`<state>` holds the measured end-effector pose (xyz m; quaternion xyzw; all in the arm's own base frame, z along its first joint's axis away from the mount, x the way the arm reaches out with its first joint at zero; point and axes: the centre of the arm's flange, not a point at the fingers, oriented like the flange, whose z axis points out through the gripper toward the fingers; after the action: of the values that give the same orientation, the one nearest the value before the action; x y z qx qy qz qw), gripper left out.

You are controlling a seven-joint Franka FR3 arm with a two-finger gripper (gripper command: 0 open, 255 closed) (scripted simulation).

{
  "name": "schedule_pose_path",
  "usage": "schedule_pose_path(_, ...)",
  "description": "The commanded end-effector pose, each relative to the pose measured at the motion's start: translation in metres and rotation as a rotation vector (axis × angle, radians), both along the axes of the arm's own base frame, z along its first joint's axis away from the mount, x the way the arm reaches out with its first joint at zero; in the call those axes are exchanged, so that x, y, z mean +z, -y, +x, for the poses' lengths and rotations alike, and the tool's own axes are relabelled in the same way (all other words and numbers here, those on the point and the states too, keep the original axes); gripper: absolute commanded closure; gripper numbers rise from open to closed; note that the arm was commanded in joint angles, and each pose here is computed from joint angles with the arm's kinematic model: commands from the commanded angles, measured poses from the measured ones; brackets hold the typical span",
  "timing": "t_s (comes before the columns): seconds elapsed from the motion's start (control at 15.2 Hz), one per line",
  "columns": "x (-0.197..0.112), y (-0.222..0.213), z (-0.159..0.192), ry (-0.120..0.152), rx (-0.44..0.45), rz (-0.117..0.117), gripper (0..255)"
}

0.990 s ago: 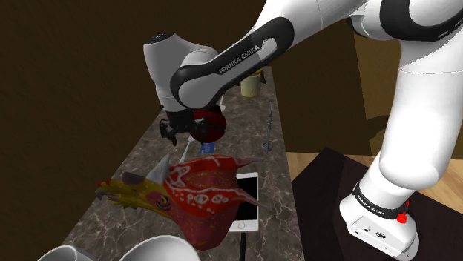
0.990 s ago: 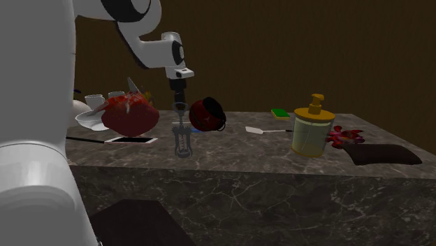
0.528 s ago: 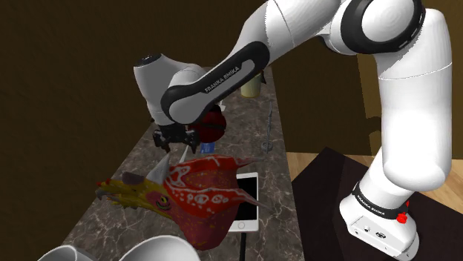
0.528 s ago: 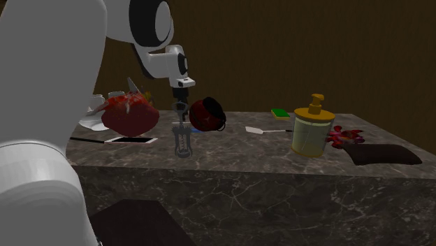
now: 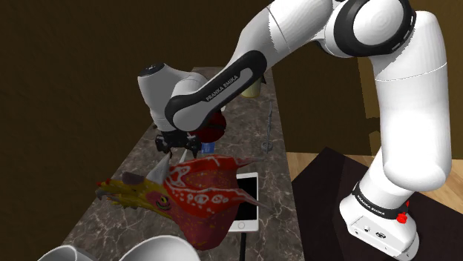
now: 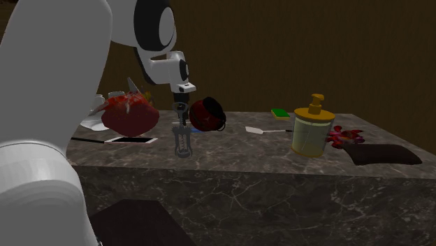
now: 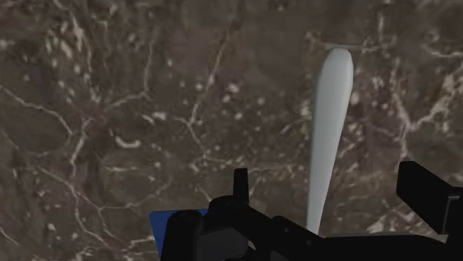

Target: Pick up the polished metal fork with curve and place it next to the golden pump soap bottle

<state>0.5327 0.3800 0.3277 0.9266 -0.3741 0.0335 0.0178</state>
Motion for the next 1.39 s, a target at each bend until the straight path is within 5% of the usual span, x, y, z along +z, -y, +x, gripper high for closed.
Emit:
schedule_pose_path(0.0, 0.000, 0.000, 0.000, 0.000, 0.000, 0.000, 0)
schedule_pose_path(0.13, 0.000, 0.000, 0.000, 0.000, 0.000, 0.000, 0)
schedule_pose_path(0.2, 0.000, 0.000, 0.000, 0.000, 0.000, 0.000, 255)
schedule_pose_path(0.79, 0.000, 0.000, 0.000, 0.000, 0.000, 0.000, 255)
schedule_pose_path(1.32, 0.042, 0.000, 0.000, 0.000, 0.000, 0.000, 255)
